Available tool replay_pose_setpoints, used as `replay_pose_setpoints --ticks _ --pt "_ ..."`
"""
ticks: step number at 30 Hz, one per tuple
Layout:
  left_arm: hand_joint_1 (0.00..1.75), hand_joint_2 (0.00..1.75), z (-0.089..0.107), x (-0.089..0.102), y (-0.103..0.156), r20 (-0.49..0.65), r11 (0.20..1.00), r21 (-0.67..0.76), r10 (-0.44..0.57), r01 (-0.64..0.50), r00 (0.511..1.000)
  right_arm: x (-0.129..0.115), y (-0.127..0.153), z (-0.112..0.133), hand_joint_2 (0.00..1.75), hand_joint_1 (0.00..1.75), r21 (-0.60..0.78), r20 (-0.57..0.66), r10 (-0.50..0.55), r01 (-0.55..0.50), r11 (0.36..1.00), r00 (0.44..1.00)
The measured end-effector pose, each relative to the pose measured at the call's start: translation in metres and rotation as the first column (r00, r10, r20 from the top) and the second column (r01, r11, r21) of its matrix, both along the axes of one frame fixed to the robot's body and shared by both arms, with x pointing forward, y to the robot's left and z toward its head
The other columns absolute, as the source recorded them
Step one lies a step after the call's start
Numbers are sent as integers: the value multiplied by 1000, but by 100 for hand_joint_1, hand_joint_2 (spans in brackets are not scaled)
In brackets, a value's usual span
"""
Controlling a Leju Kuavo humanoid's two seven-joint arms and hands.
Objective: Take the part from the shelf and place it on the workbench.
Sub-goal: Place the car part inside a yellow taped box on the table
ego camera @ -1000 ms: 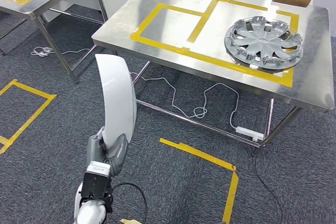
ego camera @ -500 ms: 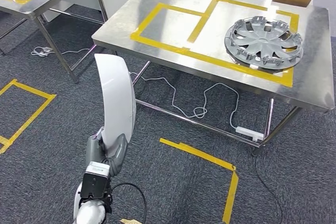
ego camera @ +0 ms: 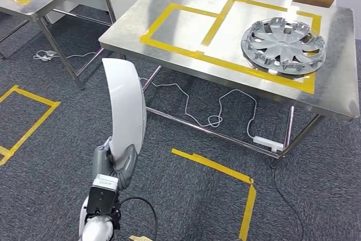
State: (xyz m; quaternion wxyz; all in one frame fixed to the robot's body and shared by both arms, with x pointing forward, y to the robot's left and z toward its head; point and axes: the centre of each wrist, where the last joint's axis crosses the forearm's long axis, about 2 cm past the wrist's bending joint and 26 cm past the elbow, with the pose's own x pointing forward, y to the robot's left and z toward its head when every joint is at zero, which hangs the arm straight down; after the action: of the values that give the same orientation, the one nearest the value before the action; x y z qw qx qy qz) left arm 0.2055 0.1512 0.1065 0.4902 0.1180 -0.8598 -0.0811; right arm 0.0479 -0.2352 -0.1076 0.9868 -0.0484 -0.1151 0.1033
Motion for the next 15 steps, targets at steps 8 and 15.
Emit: replay_pose_setpoints --ticks 8,15 --pt "175 175 1 0 0 5 1000 -2 -1 1 1000 0 0 0 0 0 -12 5 8 -8 1000 1000" --pt "175 175 2 -1 -2 5 1000 -17 -10 10 1000 -1 0 0 0 0 -17 4 8 -8 1000 1000"
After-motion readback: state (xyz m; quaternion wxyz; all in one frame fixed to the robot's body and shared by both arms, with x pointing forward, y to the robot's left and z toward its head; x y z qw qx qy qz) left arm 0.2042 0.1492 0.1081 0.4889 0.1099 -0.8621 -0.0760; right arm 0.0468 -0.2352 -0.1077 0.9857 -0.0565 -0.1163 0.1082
